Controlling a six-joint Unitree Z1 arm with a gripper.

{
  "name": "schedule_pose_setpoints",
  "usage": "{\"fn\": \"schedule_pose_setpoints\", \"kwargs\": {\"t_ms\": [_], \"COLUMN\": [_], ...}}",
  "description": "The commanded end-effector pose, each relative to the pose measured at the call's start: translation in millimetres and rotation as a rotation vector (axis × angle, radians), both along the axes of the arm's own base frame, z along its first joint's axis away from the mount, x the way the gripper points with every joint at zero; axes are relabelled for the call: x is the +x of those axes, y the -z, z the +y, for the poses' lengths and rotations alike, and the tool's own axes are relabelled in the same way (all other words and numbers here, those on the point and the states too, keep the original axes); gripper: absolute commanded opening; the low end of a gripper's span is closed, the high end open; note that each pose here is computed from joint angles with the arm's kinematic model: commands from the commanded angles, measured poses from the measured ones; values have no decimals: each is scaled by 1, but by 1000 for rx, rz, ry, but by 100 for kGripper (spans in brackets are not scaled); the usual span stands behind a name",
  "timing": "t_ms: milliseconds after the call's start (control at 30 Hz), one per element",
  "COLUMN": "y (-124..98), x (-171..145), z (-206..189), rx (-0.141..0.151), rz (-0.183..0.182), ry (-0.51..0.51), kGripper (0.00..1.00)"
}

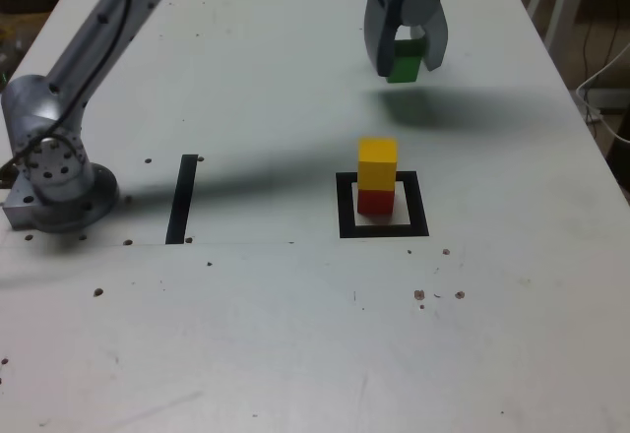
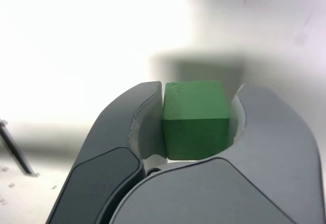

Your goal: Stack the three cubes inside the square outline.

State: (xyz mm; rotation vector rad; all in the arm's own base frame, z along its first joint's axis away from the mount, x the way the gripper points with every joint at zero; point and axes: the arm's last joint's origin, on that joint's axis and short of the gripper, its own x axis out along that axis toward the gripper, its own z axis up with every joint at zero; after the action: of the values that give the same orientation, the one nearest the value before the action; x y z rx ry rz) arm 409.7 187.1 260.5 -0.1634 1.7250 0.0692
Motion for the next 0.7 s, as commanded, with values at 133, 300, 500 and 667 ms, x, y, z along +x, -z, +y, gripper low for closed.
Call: {"fn": "schedule_pose_setpoints", "kwargs": {"t_ms": [133, 300, 500, 667], "y": [-47, -66, -78, -77], "x": [-27, -42, -57, -64], "z": [-58, -95, -131, -151], "rx": [8, -8, -39, -51], "rz": [-16, -39, -50, -41], "ry": [66, 120, 173, 204], "kGripper": [28, 28, 28, 28]}}
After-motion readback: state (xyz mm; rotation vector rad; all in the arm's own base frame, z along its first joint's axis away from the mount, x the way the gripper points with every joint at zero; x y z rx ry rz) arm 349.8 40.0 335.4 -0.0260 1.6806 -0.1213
